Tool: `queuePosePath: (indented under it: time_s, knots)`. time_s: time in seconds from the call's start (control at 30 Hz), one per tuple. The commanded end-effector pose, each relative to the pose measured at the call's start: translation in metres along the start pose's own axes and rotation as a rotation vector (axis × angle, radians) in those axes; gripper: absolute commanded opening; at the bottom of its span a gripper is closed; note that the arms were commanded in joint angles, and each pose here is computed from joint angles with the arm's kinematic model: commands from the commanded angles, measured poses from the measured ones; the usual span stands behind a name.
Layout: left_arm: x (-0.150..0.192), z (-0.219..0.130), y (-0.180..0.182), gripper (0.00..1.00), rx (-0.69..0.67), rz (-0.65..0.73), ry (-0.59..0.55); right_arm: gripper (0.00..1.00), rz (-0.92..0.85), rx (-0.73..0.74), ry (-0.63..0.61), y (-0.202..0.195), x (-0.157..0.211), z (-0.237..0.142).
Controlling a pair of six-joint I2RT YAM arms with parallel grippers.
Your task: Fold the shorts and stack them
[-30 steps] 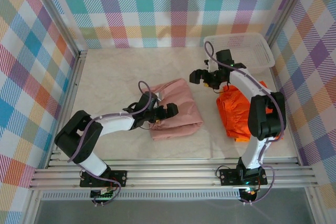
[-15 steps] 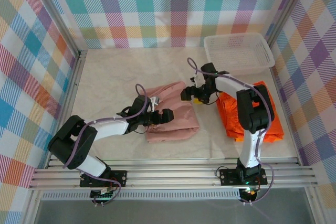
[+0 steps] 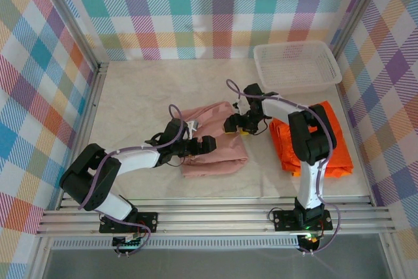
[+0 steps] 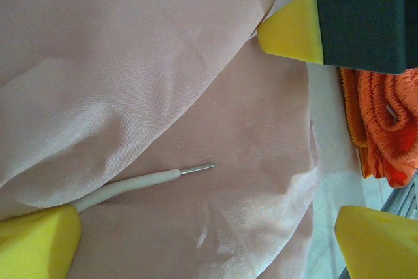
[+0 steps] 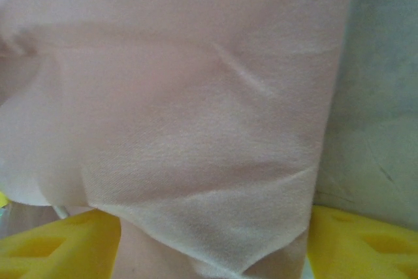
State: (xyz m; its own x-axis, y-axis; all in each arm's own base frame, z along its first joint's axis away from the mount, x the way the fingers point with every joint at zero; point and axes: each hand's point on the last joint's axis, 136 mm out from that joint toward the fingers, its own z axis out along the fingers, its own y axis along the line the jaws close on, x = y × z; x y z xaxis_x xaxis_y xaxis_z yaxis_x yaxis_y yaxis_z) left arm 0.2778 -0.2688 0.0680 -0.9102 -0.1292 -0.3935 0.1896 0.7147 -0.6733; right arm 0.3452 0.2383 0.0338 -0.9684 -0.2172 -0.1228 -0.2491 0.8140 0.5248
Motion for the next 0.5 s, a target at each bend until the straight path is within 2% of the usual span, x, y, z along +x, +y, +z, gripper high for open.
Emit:
queuePosePath:
  time_s: [0.0,0.13,0.33,0.47]
  knots:
    - [0.044,0.002,0.045,1.0,-0.133,-0.088,0.138,0.64,-0.03,-0.01,0.058,0.01,0.012,0.021]
    - [0.041,0.002,0.042,1.0,-0.124,-0.093,0.123,0.47,-0.046,-0.005,0.052,0.018,0.012,0.025]
    - [0.033,0.001,0.036,1.0,-0.111,-0.092,0.101,0.28,-0.069,0.016,0.025,0.027,0.008,0.022]
    - [0.017,-0.009,0.024,1.0,-0.082,-0.093,0.035,0.02,-0.088,0.058,-0.001,0.027,0.005,0.012]
